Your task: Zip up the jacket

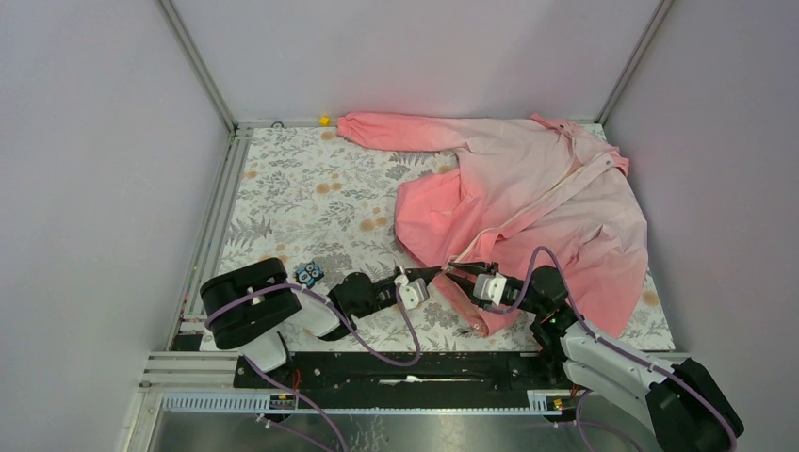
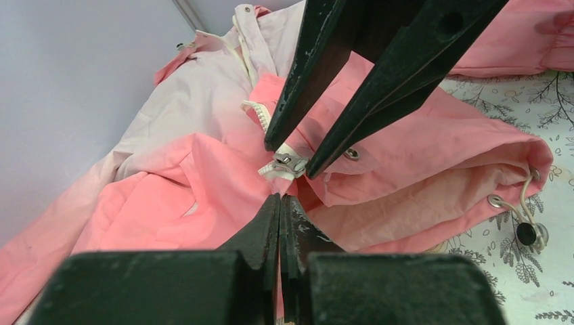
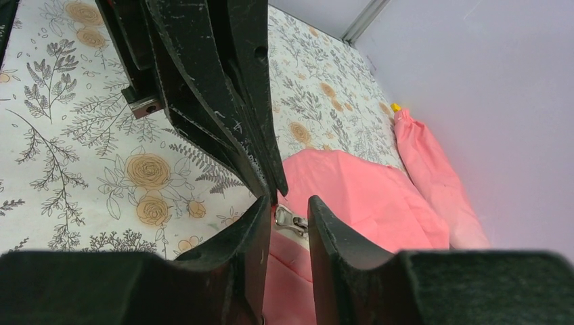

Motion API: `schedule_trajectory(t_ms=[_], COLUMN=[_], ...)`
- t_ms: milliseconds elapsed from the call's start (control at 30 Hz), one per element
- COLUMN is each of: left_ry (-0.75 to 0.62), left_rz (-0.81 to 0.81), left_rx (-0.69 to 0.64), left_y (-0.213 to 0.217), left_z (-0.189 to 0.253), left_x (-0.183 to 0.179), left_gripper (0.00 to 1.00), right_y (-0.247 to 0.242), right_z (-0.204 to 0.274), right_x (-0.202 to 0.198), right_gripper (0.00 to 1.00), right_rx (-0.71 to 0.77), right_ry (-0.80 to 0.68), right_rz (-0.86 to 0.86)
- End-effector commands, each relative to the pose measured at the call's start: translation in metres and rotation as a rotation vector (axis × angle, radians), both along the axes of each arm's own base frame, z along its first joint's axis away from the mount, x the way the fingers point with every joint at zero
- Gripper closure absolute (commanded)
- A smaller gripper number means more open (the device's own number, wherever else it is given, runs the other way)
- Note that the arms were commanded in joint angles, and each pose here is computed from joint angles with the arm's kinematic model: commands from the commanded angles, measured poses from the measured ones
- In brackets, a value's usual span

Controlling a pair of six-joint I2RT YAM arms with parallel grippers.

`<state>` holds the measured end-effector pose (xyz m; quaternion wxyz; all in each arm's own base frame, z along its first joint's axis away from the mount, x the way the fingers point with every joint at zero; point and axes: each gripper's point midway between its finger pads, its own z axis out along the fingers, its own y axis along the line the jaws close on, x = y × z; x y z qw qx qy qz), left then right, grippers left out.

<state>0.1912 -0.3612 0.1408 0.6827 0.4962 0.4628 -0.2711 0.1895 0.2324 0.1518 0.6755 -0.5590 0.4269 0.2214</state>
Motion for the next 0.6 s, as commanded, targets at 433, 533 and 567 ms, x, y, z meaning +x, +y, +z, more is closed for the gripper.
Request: schedule_trajectory(t_ms=[433,533,567], left_ry=[-0.040,-0.040,-0.041], left_rz=[-0.049,-0.049,-0.049], left_rx=[-0.087,-0.087,-0.086], left_y=[-0.007,-0.007,-0.007], left_z=[0.034,0.034,0.034], left_x=[-0.007,-0.006,-0.007], left_gripper=[1.00,1.00,1.00], right_y=[0.006,0.006,0.006], right_z=[0.012,0.015,0.015], right_x=[0.004,0.005,0.005], right_gripper=[0.65,0.72,0.73], right_rx=[0.012,0.017,0.019], right_ry=[-0.029,-0.031,-0.029], right_rz=[0.016,0.012,0.012])
